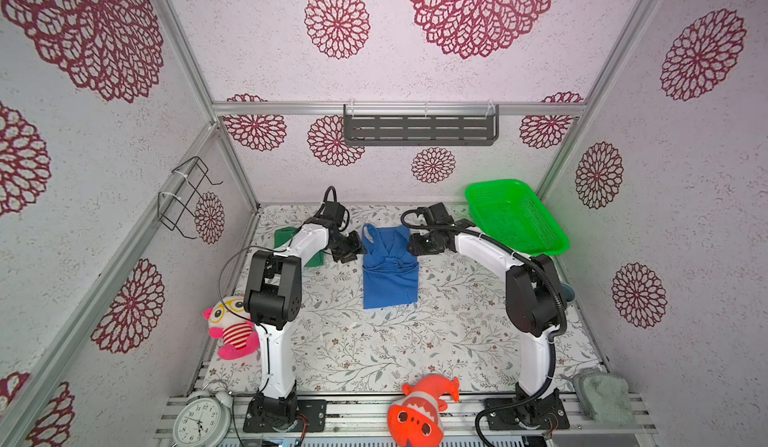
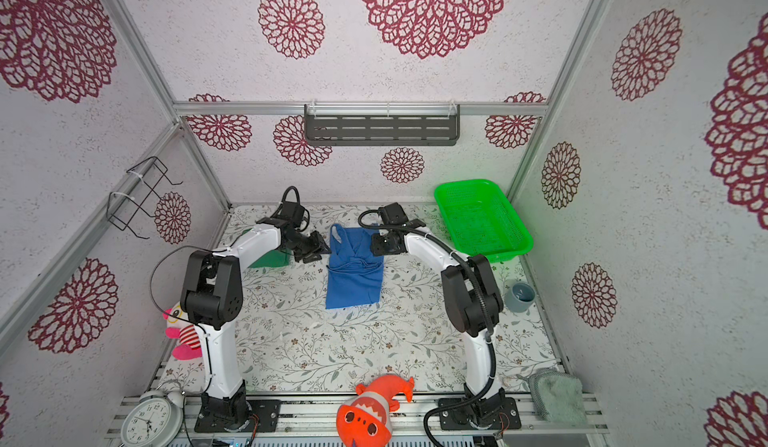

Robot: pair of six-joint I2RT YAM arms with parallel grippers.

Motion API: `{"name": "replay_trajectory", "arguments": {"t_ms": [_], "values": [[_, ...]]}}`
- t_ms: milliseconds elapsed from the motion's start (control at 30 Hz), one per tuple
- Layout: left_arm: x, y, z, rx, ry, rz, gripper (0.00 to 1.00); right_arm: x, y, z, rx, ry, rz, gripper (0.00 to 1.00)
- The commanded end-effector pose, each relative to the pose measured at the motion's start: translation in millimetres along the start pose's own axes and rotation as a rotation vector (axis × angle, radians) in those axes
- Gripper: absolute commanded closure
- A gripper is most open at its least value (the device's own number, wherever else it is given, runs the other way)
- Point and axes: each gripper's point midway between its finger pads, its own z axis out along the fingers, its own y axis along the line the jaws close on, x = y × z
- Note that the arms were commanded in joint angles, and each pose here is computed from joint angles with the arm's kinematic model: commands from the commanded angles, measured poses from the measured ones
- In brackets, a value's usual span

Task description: Fold and stack the tank tops

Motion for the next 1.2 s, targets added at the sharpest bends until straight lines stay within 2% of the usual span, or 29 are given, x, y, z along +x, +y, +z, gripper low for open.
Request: {"name": "replay_trajectory", "arguments": {"t_ms": [0, 67, 100, 333, 500, 600, 733, 867, 933, 1033, 1167], "values": [[-17, -15, -37, 0.023, -0.076, 0.045, 0.54, -29, 3, -48, -0.003, -0.098, -0.030, 0.53], [-3, -14, -35, 0.035, -0.065, 0.030, 0.54, -14, 7, -54, -0.032, -0.088, -0.007, 0.55], [5, -21, -46, 0.053, -0.082, 0.034, 0.54, -6, 10, -56, -0.047, -0.085, -0.001, 0.57], [93, 1, -17, -0.029, -0.007, 0.008, 0.61, 76, 25, -45, -0.044, 0.028, 0.009, 0.66], [118, 3, 12, -0.032, 0.040, -0.012, 0.63, 99, 26, -24, -0.062, 0.064, 0.036, 0.70], [106, 1, 25, -0.045, 0.034, 0.005, 0.63, 92, 30, -6, -0.076, 0.066, 0.028, 0.72], [66, -8, 36, -0.078, 0.008, 0.056, 0.63, 57, 39, 11, -0.086, 0.021, -0.009, 0.74], [12, -17, 33, -0.139, -0.055, 0.132, 0.62, 12, 29, 25, -0.059, -0.046, -0.025, 0.75], [-13, -18, 20, -0.144, -0.075, 0.128, 0.63, -17, 23, 21, -0.043, -0.108, -0.024, 0.76], [-32, -23, -9, -0.156, -0.148, 0.150, 0.63, -42, 20, -3, -0.033, -0.176, -0.033, 0.75], [-22, -19, -36, -0.175, -0.191, 0.157, 0.63, -36, 20, -28, -0.029, -0.184, -0.033, 0.73]]}}
